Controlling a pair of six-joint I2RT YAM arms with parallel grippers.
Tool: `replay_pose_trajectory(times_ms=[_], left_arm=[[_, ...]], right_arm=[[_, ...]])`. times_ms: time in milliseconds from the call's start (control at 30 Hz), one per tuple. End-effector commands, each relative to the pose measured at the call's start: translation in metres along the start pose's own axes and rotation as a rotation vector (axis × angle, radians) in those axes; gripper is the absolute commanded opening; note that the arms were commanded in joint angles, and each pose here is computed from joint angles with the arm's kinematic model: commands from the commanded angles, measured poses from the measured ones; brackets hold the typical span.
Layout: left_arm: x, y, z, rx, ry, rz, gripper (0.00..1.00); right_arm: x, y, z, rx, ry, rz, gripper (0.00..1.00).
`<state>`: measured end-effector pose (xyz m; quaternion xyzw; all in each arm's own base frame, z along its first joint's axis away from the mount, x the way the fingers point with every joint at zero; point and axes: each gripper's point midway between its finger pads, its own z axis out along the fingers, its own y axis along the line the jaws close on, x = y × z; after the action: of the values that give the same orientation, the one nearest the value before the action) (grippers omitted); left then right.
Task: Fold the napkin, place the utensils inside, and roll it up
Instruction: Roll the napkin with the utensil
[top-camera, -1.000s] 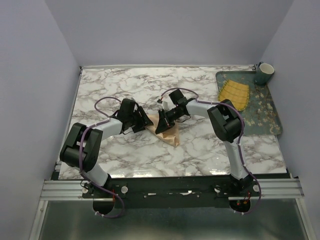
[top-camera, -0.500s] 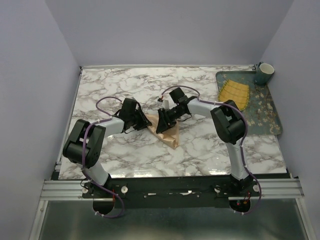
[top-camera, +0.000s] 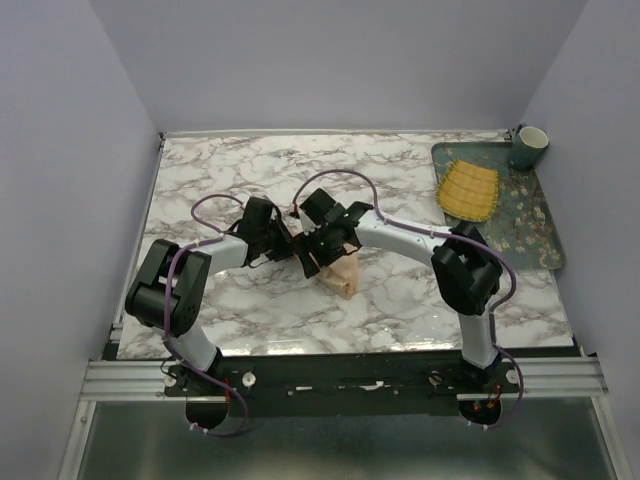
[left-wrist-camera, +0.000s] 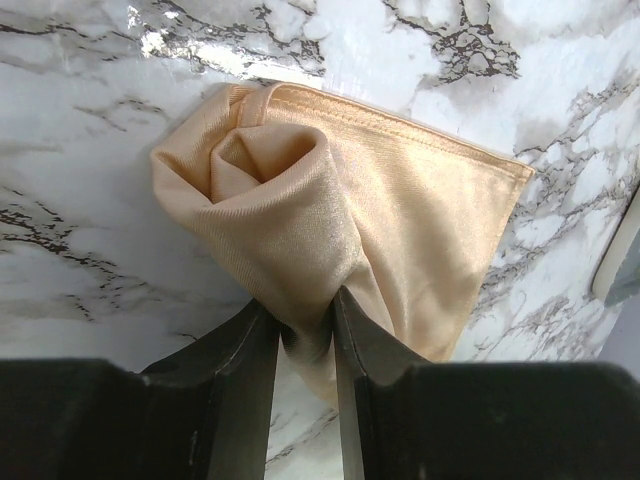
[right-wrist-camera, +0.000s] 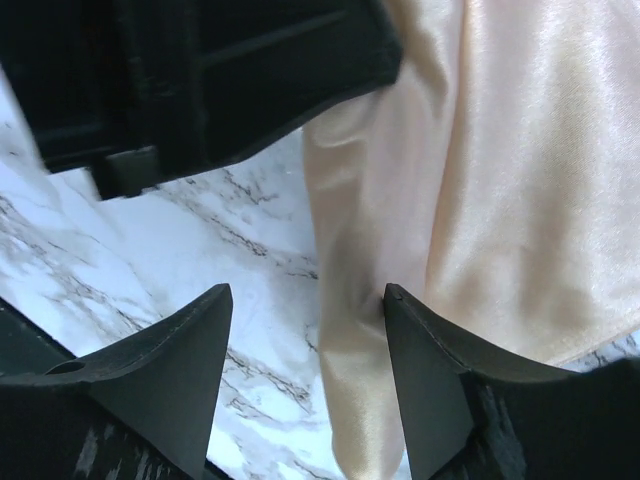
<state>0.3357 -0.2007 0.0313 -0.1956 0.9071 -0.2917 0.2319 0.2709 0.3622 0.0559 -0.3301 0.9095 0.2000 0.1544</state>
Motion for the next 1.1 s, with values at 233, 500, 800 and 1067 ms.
replay_pose_trajectory(times_ms=[233, 500, 800, 1067], left_arm=[[0.009, 0.012, 0.000, -0.047, 0.020, -0.003, 0.35], [0.011, 0.012, 0.001, -0.044, 0.031, -0.013, 0.34], [0.011, 0.010, 0.000, -0.042, 0.033, -0.016, 0.34], [0.010, 0.007, -0.001, -0.036, 0.034, -0.024, 0.34]], right_arm=[[0.034, -0.027, -0.009, 0.298, 0.048, -0.037, 0.70], [0.016, -0.024, -0.012, 0.308, -0.009, -0.087, 0.71], [-0.012, -0.016, 0.013, 0.279, -0.025, -0.087, 0.73], [-0.016, -0.014, 0.026, 0.266, -0.026, -0.072, 0.67]])
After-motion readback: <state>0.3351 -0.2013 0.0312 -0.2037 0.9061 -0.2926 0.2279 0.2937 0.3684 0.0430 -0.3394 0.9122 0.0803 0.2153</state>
